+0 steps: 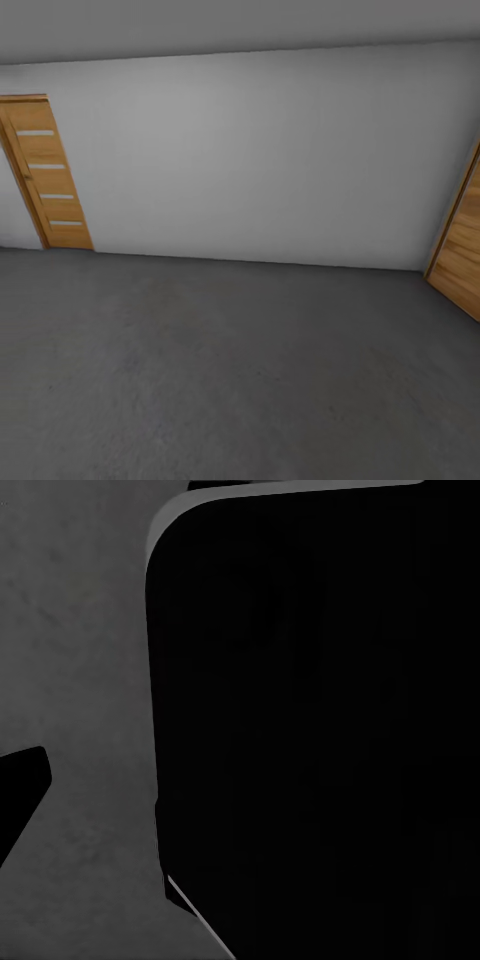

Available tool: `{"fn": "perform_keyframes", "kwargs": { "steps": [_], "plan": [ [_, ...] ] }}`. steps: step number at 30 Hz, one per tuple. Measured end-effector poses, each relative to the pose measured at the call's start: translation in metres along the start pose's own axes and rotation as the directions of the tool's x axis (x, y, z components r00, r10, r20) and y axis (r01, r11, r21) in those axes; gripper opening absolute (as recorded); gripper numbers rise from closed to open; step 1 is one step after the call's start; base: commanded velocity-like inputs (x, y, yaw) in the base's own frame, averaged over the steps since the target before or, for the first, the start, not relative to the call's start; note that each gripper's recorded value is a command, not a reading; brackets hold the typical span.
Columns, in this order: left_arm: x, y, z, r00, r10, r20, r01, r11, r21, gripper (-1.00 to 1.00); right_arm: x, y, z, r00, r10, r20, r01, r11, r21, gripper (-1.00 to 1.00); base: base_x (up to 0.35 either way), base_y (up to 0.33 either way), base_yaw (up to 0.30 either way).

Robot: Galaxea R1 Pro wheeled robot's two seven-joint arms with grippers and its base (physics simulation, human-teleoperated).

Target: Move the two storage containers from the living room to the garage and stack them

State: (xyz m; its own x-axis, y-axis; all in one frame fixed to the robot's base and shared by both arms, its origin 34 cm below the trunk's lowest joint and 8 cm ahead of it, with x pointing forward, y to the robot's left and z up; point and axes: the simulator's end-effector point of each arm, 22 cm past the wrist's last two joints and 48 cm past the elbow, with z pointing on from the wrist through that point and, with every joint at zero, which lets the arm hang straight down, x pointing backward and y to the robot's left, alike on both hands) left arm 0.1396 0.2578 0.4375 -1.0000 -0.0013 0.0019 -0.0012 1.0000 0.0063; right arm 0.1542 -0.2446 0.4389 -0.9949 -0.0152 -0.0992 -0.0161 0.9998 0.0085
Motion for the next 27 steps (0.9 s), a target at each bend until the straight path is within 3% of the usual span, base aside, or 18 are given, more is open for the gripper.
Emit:
{"fn": "perform_keyframes", "kwargs": {
  "steps": [27],
  "plan": [
    [0.0,0.0,0.0,1.0,0.0,0.0,0.0,1.0,0.0,1.0,0.0019,-0.0055,-0.0002,1.0,0.002,-0.003,-0.002,1.0,0.007,1.0,0.0,0.0,0.3]
  ]
}}
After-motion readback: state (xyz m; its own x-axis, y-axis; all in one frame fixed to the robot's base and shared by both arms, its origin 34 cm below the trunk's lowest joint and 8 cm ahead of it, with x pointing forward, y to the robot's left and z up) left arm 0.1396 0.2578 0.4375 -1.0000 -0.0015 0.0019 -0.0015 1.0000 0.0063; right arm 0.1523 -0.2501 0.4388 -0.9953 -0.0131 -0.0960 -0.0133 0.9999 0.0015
